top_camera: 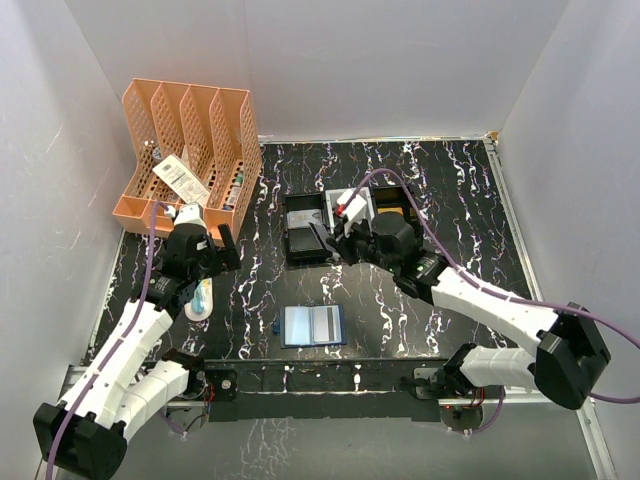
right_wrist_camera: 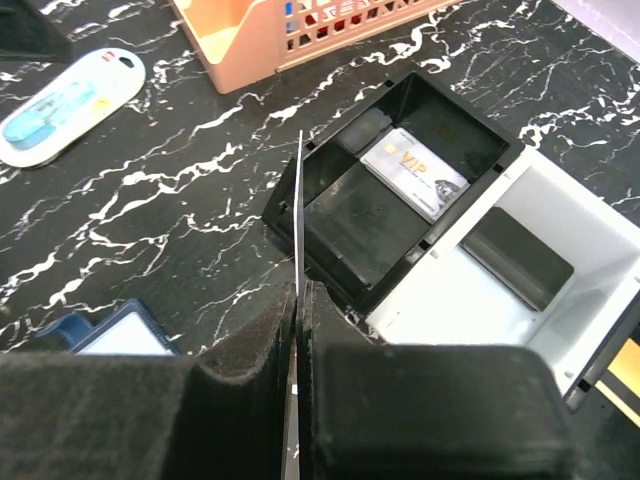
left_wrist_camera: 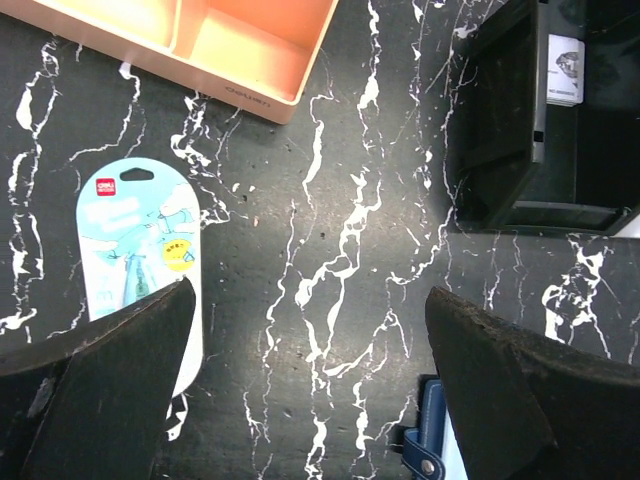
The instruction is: Take the credit cards out of the card holder
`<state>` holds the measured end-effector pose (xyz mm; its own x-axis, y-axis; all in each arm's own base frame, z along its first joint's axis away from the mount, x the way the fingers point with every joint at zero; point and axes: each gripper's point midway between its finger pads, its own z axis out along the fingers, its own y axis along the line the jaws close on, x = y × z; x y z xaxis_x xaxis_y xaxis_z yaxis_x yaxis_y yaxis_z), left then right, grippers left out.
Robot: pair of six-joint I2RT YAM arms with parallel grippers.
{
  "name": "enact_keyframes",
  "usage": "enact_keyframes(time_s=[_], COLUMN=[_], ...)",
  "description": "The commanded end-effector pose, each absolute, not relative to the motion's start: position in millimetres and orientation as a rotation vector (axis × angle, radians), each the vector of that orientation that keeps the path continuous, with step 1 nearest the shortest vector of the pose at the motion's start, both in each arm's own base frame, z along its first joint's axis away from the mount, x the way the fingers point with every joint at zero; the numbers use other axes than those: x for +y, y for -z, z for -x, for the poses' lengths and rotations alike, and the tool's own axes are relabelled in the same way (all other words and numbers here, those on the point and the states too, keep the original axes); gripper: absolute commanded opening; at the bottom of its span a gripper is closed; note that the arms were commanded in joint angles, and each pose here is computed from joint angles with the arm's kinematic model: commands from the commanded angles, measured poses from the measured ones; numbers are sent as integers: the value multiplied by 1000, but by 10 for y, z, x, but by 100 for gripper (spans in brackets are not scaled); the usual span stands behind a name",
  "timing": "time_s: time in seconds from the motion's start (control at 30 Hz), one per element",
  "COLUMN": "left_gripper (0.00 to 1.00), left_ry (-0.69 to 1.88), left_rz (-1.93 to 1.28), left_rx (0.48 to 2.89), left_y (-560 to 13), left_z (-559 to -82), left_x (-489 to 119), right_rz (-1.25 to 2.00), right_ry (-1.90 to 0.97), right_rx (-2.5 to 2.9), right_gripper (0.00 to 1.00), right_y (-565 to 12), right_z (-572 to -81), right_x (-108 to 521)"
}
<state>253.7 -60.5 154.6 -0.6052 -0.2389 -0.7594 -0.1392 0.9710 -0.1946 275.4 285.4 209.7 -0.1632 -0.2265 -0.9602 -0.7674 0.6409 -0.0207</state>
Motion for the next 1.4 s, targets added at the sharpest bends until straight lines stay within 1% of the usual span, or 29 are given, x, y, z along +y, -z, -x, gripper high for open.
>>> enact_keyframes(time_s=[0.0,0.33,0.5,1.03,1.07,1.13,1.37], left_gripper=[99,99,99,99,99,99,99], left_ry=[45,16,62,25,22,19,-20], left_rz=[207,263,251,283,285,286,316], left_rx=[2219,2154,2150,2140,2142,2143,2146], left_y=[-1582,-1689,-1695,-1712,-1708,-1710,-1701], left_z=[-2514,-2508,-2508,-2500,-2500,-2500,-2489], left_x=[-462,-364,-428,-359,-355,-351,-288], right_rz=[805,868,912,1144,1172,1196,1222], right_ry=[-470,-381,-319,-16,3,33,33], right_rx=[1671,1707,1704,1619,1628,1624,1618], right_gripper=[0,0,0,0,0,0,0], right_y=[-2328,-2143,-2081,-1868,-1755,-1710,-1598], right_z=[-3026,-3343,-3506,-4051,-4088,-4139,-4239], right_x=[2868,3057,3133,3279,3293,3301,3421])
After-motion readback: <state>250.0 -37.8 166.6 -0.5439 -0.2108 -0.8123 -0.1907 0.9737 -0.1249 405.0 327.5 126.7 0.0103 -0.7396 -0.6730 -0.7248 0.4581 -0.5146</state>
